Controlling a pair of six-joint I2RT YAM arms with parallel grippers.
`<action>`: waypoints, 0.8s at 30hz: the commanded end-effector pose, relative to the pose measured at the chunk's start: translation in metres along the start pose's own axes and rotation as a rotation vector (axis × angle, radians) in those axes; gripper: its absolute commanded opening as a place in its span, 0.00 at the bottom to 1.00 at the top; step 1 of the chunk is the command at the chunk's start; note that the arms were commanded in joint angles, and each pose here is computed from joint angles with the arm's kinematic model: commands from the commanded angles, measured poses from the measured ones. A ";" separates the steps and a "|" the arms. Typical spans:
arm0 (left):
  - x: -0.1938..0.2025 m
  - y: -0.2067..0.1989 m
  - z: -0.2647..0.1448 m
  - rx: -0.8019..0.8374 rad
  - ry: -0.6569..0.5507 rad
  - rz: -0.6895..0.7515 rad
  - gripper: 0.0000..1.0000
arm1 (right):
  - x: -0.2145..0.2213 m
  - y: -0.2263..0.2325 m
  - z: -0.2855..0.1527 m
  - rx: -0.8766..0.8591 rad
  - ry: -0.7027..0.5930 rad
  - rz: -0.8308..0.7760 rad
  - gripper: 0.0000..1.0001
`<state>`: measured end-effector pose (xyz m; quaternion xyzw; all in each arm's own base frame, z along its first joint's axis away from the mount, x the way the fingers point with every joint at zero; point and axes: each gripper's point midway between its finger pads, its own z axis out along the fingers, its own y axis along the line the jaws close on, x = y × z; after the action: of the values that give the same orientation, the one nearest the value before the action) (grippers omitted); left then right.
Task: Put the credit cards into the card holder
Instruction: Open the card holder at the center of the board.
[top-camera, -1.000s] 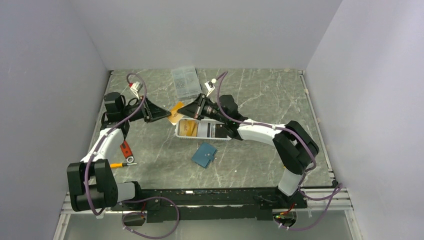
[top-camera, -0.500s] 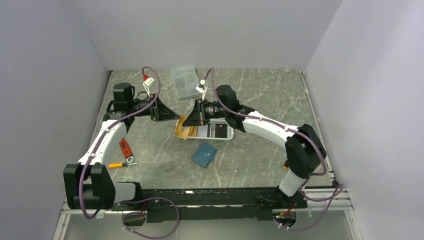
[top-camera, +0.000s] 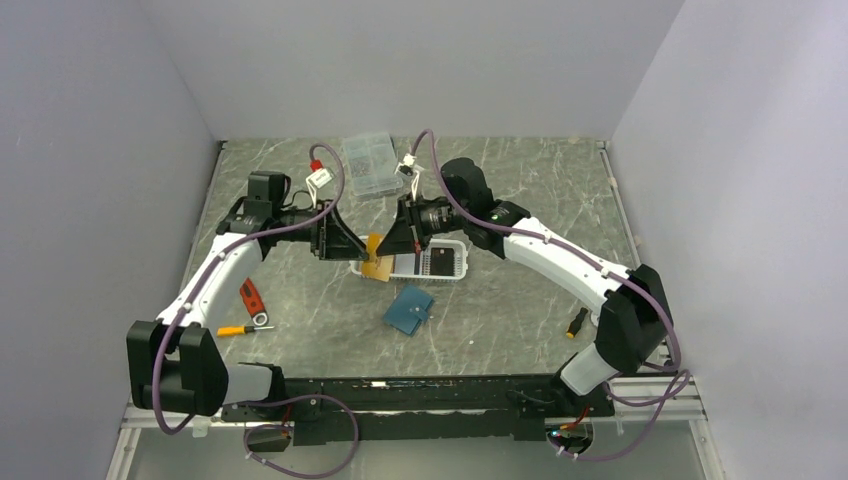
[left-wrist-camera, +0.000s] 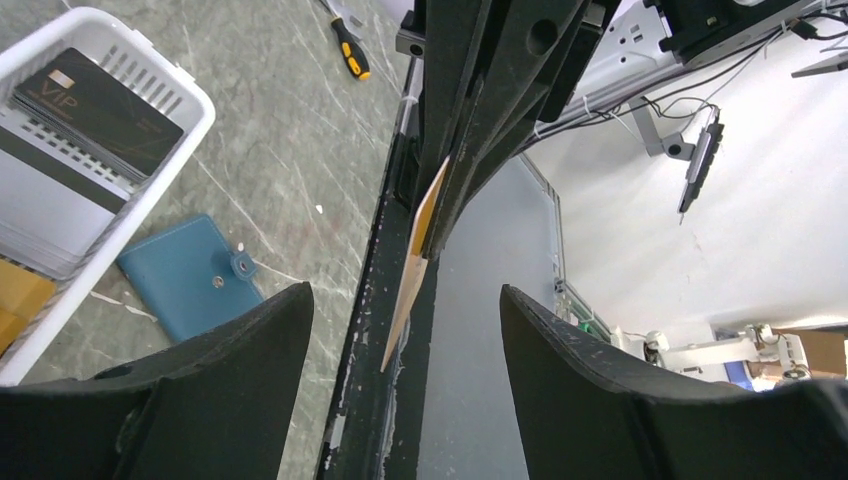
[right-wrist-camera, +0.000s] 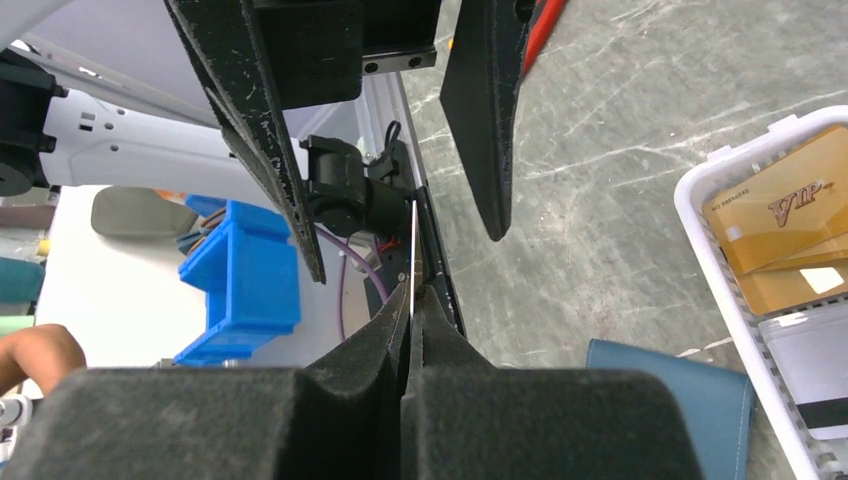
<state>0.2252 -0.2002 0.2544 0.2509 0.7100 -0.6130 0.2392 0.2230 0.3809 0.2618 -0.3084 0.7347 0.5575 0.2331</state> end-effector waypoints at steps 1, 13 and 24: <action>-0.002 -0.016 0.003 0.069 0.021 0.073 0.71 | -0.015 0.015 -0.012 -0.011 -0.030 -0.073 0.00; 0.003 -0.014 0.011 0.090 0.051 0.068 0.30 | -0.028 0.021 -0.009 -0.044 -0.070 -0.067 0.00; -0.010 -0.011 0.012 0.057 0.012 0.032 0.00 | -0.023 0.019 -0.015 -0.033 -0.153 -0.018 0.40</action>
<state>0.2191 -0.2127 0.2515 0.2691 0.7002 -0.6253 0.2151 0.2280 0.3788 0.2642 -0.2854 0.7364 0.5633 0.2428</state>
